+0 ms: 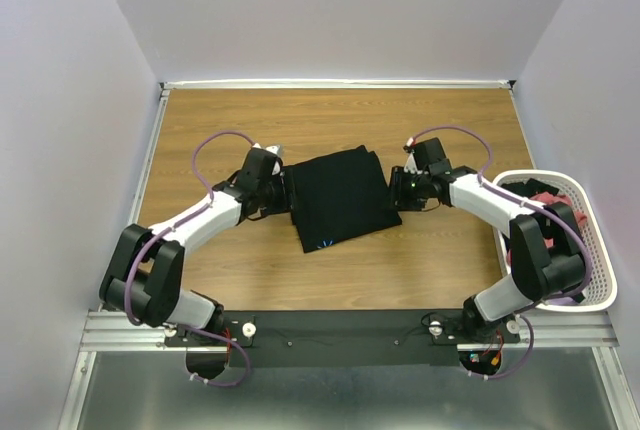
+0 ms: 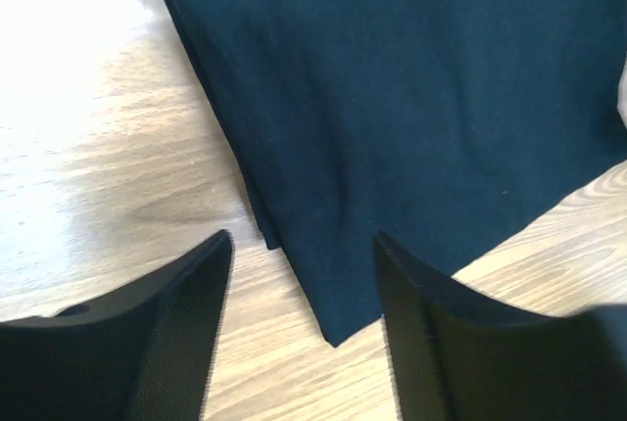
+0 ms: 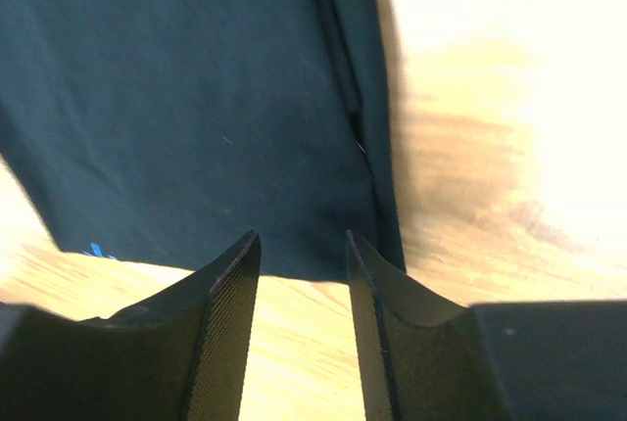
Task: Fold and stack the t-shirts
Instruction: Fold the tshirt
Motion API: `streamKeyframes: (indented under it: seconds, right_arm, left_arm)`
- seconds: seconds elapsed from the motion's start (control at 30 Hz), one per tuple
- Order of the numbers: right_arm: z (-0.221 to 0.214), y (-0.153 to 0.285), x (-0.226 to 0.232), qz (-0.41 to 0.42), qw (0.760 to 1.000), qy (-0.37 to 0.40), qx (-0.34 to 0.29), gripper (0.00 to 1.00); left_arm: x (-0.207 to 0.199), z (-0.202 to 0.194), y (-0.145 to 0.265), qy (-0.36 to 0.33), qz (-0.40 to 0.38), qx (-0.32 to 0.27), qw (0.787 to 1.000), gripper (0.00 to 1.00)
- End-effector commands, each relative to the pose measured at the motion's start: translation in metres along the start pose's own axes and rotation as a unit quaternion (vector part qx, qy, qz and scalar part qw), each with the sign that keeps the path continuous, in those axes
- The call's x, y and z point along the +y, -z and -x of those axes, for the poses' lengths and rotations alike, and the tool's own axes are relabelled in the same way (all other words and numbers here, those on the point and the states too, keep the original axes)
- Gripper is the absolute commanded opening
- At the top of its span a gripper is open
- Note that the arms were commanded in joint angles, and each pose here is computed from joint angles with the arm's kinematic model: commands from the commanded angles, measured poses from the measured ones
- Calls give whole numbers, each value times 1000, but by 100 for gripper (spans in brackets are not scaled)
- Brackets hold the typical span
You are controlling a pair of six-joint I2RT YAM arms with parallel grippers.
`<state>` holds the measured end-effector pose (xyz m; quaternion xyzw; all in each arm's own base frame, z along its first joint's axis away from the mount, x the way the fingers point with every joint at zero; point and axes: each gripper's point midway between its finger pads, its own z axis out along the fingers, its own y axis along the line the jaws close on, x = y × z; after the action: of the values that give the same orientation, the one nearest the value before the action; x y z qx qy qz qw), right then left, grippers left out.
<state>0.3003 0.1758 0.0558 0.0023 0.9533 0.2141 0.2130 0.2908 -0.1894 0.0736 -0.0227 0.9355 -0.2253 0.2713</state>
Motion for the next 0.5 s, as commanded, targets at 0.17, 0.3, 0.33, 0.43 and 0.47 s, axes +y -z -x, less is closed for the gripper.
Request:
streamKeyframes:
  seconds: [0.17, 0.3, 0.33, 0.43, 0.47]
  right_arm:
    - [-63, -12, -34, -46, 996, -30, 75, 37]
    - [-76, -3, -27, -18, 996, -31, 85, 32]
    - [-76, -1, -25, -14, 996, -33, 82, 31]
    - [-71, 7, -16, 5, 997, -27, 71, 31]
    - [-68, 10, -15, 4, 998, -25, 65, 32]
  left_arm:
    - [-2, -20, -35, 7, -12, 42, 999, 40]
    - [14, -26, -53, 8, 10, 63, 998, 37]
    - [16, -22, -55, 7, 15, 60, 998, 37]
    - [22, -18, -59, 3, 23, 62, 998, 36]
    - [22, -16, -58, 1, 25, 62, 998, 36]
